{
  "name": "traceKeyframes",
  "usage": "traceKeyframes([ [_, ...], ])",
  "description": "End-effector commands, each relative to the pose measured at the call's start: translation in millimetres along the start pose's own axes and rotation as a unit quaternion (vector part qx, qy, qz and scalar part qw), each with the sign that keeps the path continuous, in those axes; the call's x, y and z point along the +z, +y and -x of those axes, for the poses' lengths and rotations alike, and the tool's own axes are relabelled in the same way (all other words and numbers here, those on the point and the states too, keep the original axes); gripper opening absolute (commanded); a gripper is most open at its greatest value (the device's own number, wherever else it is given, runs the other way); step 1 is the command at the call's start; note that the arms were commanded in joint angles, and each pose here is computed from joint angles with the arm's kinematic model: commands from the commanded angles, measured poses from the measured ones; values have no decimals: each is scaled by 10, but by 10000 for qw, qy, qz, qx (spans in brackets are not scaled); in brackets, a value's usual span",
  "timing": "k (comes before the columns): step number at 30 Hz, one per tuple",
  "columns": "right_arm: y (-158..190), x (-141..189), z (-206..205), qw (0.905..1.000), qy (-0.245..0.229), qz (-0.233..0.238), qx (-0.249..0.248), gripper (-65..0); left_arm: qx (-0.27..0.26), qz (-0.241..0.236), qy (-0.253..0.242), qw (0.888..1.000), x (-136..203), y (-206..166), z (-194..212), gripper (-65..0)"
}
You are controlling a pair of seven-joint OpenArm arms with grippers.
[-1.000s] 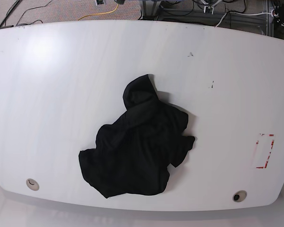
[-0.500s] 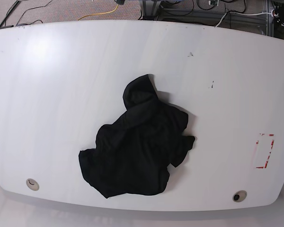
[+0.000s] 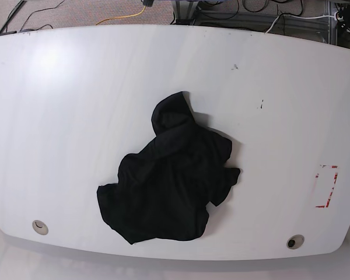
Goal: Layout the t-shirt on the table in an organized manner, then fold the t-shirt properly
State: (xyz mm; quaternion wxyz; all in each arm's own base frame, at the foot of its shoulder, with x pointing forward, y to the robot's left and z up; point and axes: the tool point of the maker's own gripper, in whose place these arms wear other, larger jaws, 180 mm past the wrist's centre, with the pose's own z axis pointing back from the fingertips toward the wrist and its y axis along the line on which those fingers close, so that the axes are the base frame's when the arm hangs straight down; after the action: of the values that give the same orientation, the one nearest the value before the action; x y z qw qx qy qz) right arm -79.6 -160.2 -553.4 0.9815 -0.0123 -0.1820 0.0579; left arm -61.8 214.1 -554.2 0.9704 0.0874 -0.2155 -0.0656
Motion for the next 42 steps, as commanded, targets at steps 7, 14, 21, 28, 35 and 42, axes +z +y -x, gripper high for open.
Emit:
traceKeyframes([
  [7, -82, 445, -125, 9992, -331, 173, 164, -647, -272, -68, -256, 9993, 558, 121, -41, -626],
  [14, 11, 706, -257, 9983, -552, -60, -198, -647, -423, -78, -522, 9977, 888, 155, -236, -626],
  [21, 41, 932, -307, 9988, -399, -143, -229, -647, -531, -92, -713, 9960, 1107, 187, -405, -626],
  [28, 27, 1226, -489, 9967, -631, -109, -494, -648, -617, -105, -944, 9936, 1239, 212, -601, -626],
  [35, 1, 1411, -935, 9898, -1216, 9, -739, -648, -655, -196, -1322, 9889, 1362, 282, -914, -626],
  [42, 1, 1497, -1249, 9834, -1638, 73, -782, -648, -94, -383, -1775, 9833, 1426, 488, -1233, -626],
])
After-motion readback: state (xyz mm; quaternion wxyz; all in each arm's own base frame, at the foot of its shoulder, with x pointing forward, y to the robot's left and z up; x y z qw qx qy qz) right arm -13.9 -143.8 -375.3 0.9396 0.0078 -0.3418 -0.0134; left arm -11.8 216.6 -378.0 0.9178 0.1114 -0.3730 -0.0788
